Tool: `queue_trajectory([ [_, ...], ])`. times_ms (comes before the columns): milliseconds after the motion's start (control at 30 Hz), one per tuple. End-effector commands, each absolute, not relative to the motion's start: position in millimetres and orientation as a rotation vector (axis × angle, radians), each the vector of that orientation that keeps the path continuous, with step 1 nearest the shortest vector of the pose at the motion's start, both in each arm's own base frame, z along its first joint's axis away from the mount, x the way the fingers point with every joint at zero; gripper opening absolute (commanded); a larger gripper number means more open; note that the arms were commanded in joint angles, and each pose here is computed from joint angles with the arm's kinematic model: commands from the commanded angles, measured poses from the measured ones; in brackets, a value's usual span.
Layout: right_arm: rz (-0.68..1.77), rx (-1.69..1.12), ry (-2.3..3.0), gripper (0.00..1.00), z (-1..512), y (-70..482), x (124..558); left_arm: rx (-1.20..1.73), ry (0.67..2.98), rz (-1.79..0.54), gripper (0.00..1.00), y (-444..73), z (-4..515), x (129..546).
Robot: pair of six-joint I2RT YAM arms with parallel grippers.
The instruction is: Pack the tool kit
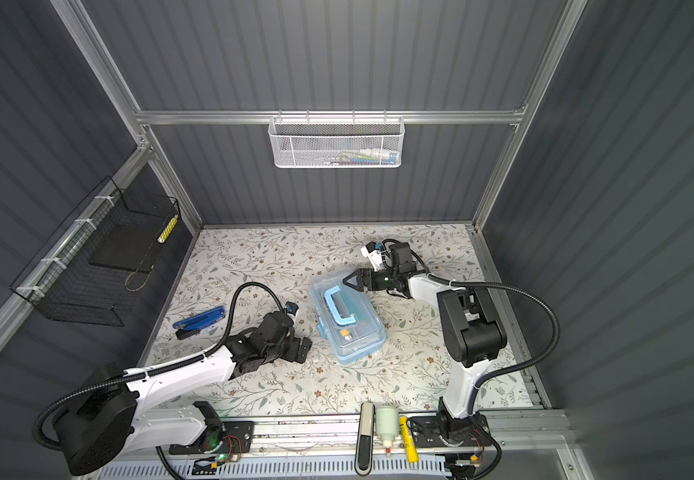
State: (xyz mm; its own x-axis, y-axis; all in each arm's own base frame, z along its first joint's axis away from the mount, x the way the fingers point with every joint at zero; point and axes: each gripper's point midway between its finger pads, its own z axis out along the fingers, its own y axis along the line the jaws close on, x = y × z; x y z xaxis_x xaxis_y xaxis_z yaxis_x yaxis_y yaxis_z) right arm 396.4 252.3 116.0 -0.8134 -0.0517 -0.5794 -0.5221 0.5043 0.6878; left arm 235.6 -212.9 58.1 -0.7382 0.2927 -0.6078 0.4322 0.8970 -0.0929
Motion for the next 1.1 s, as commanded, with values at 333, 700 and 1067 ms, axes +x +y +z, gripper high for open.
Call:
queue_trajectory([
  [333, 1.386, -0.420, 2.302, 0.88, 103.2, 262.2, 376.4, 0.580, 2.383, -0.498, 0.99, -262.2, 60.1, 252.9],
  [700, 1.401, -0.411, 2.307, 0.88, 101.3, 262.6, 372.7, 0.572, 2.413, -0.500, 0.99, -276.2, 43.6, 264.5],
  [1067, 1.372, -0.419, 2.323, 0.87, 96.7, 263.2, 370.2, 0.532, 2.424, -0.397, 0.99, -259.0, 40.9, 266.9],
])
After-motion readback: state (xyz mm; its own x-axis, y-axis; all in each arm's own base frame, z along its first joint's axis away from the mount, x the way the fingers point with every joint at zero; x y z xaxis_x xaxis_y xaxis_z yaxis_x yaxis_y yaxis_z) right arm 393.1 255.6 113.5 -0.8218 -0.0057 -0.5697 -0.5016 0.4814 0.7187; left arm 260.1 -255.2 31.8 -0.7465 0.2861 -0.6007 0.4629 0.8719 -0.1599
